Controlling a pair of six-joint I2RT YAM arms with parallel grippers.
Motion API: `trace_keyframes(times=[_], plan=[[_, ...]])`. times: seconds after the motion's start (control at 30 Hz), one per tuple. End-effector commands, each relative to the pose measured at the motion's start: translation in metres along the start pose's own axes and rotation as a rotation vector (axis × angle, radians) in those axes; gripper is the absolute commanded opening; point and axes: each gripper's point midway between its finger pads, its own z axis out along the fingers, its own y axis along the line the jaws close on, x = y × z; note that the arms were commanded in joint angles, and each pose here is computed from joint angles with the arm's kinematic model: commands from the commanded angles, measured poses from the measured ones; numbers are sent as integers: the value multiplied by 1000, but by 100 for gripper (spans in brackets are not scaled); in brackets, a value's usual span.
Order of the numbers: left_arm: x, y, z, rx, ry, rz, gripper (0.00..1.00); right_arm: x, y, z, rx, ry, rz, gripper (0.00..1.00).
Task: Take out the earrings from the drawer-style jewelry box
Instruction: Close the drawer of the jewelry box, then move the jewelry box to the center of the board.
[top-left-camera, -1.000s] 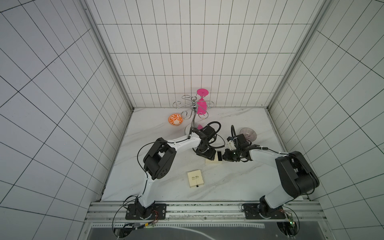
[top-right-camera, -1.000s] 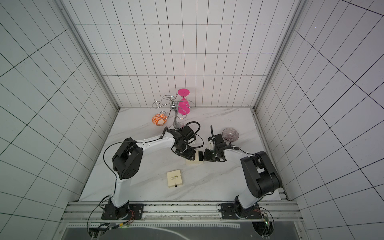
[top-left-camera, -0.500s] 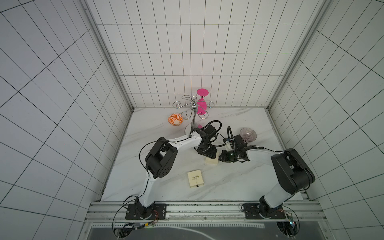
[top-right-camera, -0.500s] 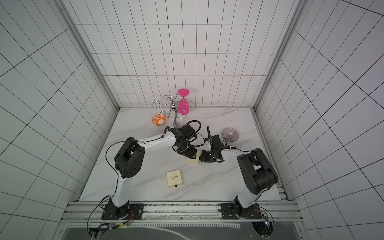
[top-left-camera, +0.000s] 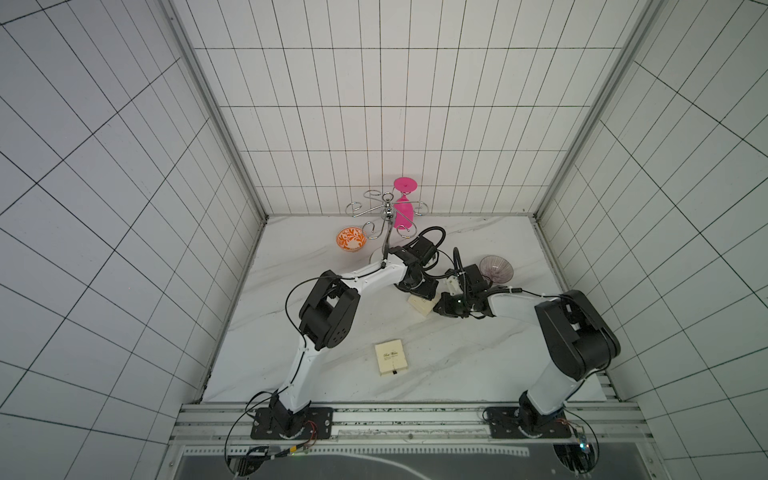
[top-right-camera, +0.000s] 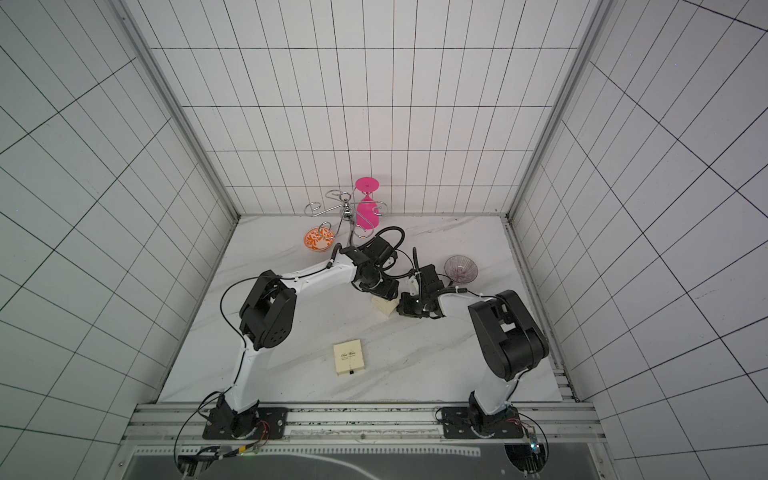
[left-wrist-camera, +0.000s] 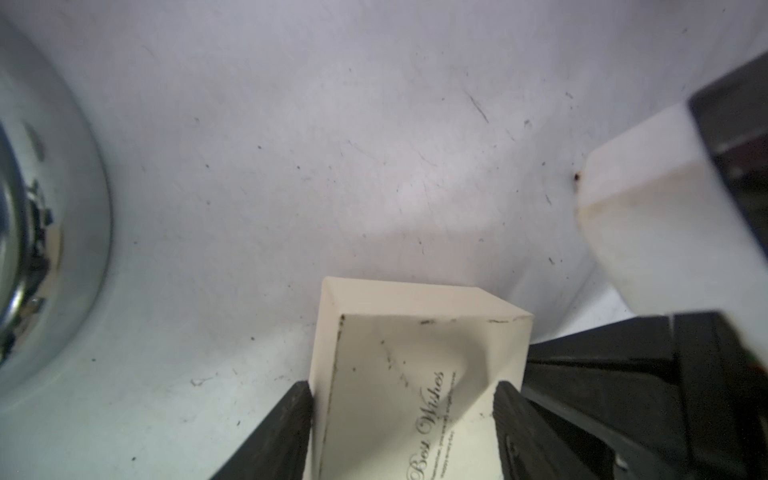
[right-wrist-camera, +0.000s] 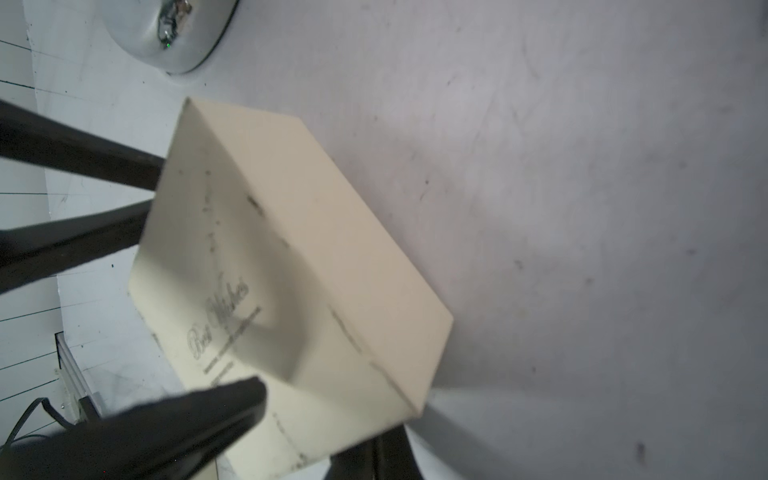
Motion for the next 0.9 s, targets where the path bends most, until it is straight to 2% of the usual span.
trace_keyframes(times=[0.0,0.07,0.2,0.37,0.47,0.6,0.73,0.8,0.87], plan=[[-21,-2,-3,-6,-80,0,80,-51,14,-13,35,-142,-24,16],[-29,-1,-12,-20,-120,9,88,-56,11,-22,67,-178,-25,22],[-40,0,-30,-36,-186,10,97,-61,12,-39,93,-231,-27,26],[-44,0,-67,-58,-271,25,97,-70,18,-71,113,-336,-35,29],[-33,-1,-89,-55,-291,33,97,-74,19,-91,132,-400,-39,29],[11,0,-107,-90,-251,88,97,-73,10,-118,173,-497,-5,31],[69,3,-118,-177,-178,241,97,-68,-3,-139,187,-589,38,39],[92,2,-123,-218,-166,297,97,-65,-4,-143,179,-605,38,44],[120,-3,-124,-230,-86,343,97,-62,-6,-141,174,-601,39,45]])
